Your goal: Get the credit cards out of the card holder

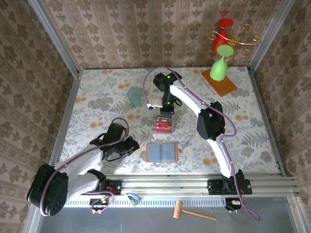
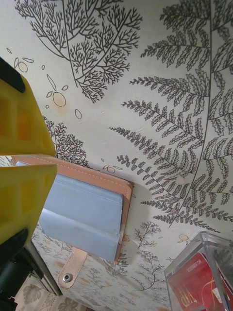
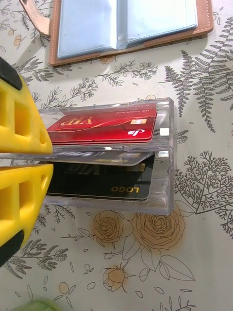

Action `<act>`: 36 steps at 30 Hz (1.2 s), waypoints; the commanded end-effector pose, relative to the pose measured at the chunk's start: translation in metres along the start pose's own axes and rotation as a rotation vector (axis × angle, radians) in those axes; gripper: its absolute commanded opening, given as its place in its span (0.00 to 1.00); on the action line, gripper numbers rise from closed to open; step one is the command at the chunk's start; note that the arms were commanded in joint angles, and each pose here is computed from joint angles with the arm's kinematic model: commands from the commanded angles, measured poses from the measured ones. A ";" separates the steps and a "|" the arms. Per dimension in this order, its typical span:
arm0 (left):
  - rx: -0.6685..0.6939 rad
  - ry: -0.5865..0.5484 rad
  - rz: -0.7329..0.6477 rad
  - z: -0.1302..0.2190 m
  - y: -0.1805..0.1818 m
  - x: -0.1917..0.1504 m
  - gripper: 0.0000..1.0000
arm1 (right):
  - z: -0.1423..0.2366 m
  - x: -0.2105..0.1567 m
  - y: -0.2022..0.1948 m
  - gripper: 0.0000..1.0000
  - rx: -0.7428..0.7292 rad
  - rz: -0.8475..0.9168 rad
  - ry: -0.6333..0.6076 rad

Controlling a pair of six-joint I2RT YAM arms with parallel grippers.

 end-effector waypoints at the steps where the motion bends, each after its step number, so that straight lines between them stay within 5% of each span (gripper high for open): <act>1: -0.019 0.002 -0.009 0.004 -0.002 -0.001 0.13 | 0.001 -0.002 0.001 0.16 0.024 -0.017 0.013; 22: -0.064 0.010 -0.045 0.001 -0.009 0.000 0.13 | 0.025 0.011 0.022 0.23 -0.125 -0.188 -0.133; 36: -0.079 0.022 -0.061 -0.006 -0.011 0.000 0.13 | 0.006 0.019 0.058 0.24 -0.211 -0.600 -0.317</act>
Point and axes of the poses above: each hand's point on the last joint's axis, 136 mm out from that joint toward the fingers, its own z axis back along the fingers, its own y axis along the line the jaws close on, x = y × z, the point moved 4 cm from there along z, back along the fingers, and after that the axes turned 2 degrees about z, right-handed, at the moved point
